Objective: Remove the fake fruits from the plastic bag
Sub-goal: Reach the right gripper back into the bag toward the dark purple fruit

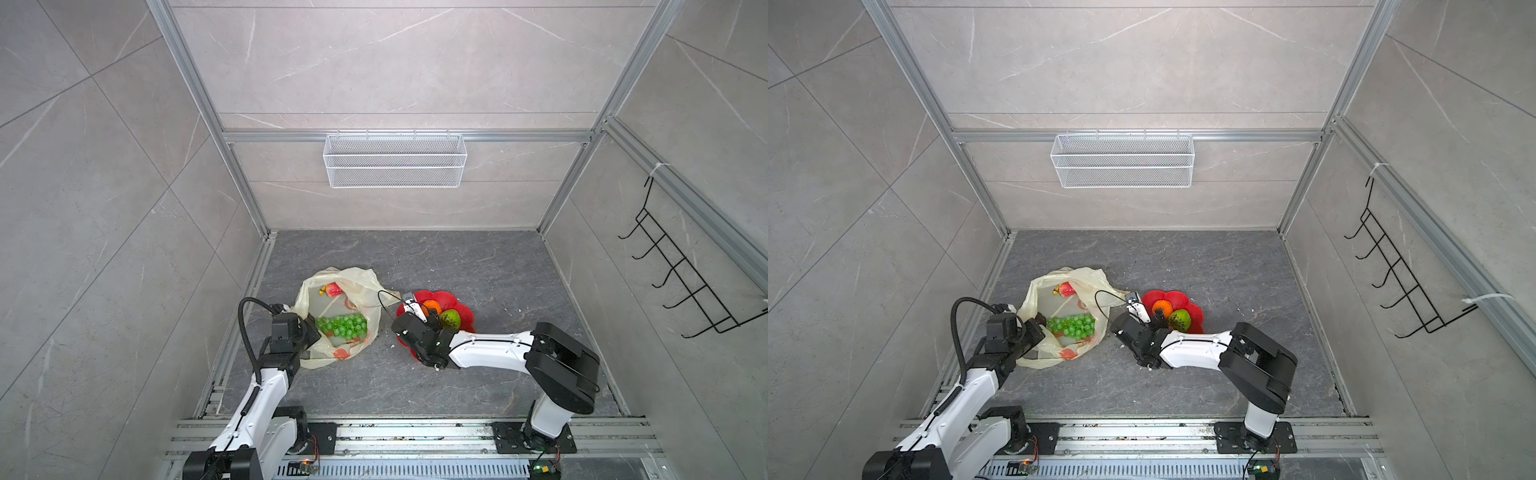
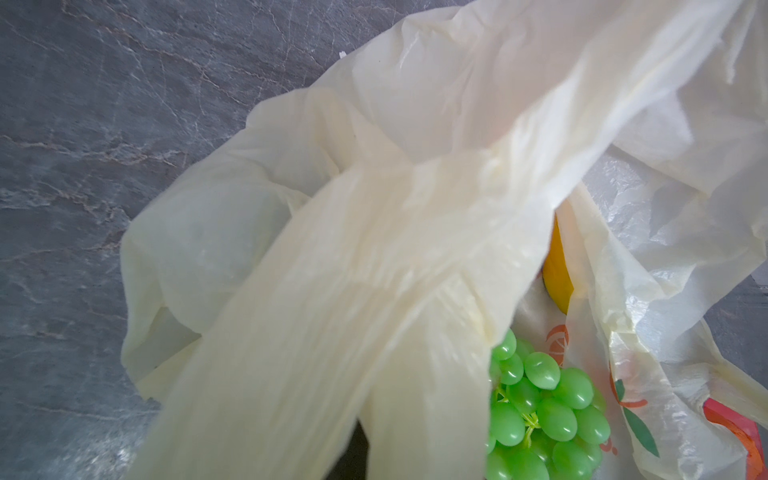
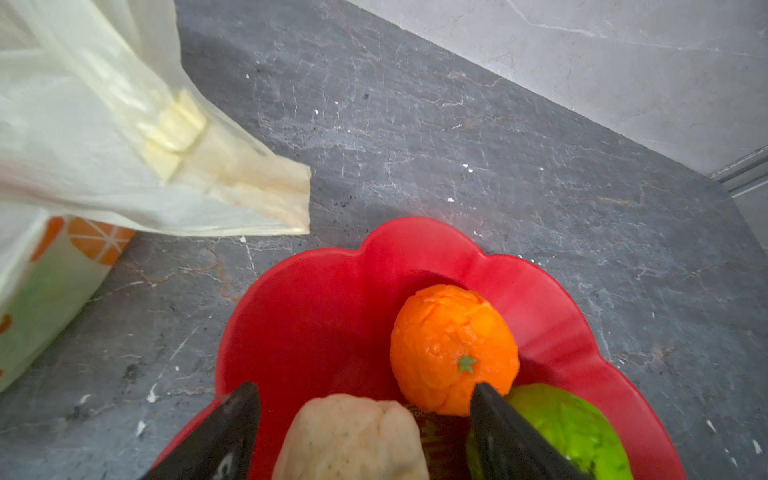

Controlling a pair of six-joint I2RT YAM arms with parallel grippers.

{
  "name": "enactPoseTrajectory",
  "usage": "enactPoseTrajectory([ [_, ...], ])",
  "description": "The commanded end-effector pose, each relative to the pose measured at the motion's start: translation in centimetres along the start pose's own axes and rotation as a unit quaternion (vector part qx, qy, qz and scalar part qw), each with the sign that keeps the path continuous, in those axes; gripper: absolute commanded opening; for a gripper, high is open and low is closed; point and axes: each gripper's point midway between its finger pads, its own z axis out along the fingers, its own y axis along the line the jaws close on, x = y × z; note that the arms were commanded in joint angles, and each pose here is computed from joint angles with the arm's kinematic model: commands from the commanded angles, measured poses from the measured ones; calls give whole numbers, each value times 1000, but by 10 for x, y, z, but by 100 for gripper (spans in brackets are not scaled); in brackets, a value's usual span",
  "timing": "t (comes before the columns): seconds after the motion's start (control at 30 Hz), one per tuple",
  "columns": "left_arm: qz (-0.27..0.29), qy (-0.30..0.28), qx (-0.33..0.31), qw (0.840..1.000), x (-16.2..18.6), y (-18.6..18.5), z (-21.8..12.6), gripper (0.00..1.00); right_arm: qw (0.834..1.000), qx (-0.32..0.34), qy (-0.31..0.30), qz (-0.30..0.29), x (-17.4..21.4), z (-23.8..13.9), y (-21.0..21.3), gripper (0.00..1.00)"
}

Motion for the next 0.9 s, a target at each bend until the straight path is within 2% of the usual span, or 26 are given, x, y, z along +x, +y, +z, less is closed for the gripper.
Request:
enactPoseTrajectory([
  [0.0,14,-18,18,1000,-13,-10,-2,5,1000,-16,2,15,-4,-13,-3,82],
  [0.2,19,-16,28,999,-13,-14,-2,5,999,-45,-16,12,-29,-35,8,81],
  [0.37,45,-15,50,998,-10,-26,-3,5,994,-102,-18,24,-44,-45,31,79],
  [0.53,113,-18,86,990,1,-59,-12,3,979,-200,-7,37,-64,-57,71,77],
  [0.63,132,-19,100,986,8,-70,-18,1,964,-260,6,50,-75,-63,99,74],
  [0.73,86,-9,84,993,16,-57,-19,0,948,-311,29,58,-81,-66,128,69],
  [0.87,9,14,29,999,33,-25,-25,0,938,-335,62,65,-76,-58,160,65],
])
